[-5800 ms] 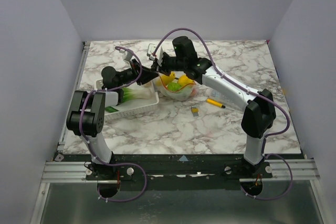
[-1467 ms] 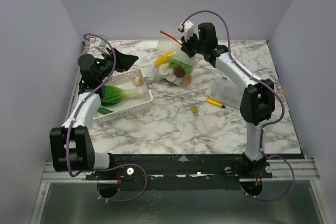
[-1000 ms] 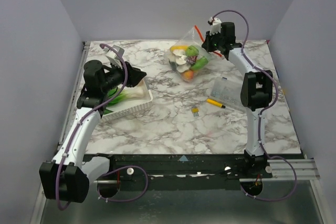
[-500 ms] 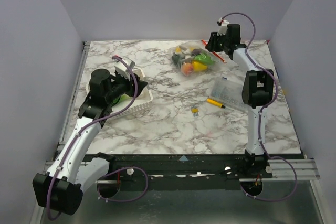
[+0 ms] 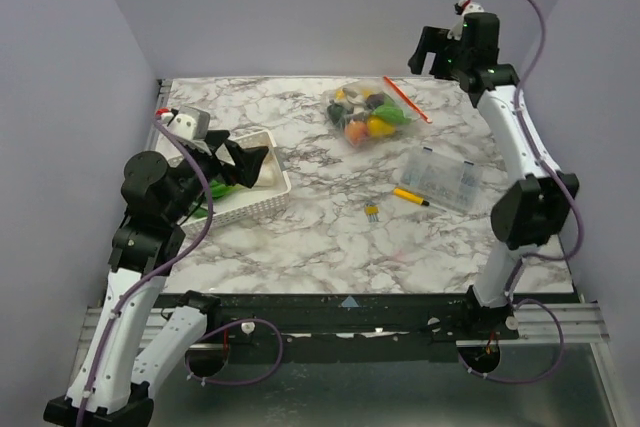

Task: Place the food in the zip-top bag and seal the zipper
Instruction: Reset both arms

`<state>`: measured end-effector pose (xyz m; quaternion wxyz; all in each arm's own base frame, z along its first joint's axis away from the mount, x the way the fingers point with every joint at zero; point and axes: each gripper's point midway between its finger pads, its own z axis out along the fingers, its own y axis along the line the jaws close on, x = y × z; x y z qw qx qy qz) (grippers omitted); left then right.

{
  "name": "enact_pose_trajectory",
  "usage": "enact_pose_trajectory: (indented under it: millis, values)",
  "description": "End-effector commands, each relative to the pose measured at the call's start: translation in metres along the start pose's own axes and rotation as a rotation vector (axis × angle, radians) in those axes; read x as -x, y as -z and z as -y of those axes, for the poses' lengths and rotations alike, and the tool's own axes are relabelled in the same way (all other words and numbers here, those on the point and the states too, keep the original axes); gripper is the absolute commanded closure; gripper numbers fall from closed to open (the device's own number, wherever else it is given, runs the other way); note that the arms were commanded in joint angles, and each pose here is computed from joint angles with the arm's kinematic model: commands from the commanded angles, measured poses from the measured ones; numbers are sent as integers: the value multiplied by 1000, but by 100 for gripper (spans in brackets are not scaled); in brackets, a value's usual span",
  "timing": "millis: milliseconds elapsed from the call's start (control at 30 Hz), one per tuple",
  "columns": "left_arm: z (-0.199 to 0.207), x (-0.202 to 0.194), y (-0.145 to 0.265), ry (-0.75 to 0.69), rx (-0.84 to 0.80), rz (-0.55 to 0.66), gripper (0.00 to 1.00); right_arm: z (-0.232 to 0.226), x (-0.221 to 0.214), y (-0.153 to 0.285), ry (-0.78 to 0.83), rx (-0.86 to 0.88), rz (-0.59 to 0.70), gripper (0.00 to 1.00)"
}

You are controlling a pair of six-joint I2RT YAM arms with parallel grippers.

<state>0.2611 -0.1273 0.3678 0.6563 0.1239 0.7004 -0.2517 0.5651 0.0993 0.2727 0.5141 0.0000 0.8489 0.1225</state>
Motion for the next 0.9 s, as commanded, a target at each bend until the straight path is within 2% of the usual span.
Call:
enact_pose_trajectory:
  millis: [0,67,167,300,533,767,867]
  values:
    - [9,14,22,80,17,19,1,-11,10,99,-89,-83,53,0]
    - [16,17,28,89,-6,19,1,-11,7,135,-124,-106,71,0]
    - [11,23,38,141,52,35,1,-13,3,180,-166,-96,111,0]
    - [5,37,52,117,117,63,1,-9,2,244,-178,-96,253,0]
    - [-13,71,93,87,265,259,1,0,2,325,-221,-104,484,0]
    - [-19,97,115,49,319,411,1,12,2,359,-308,-145,590,0]
    - [-16,106,119,31,317,424,1,28,-1,350,-361,-262,528,0]
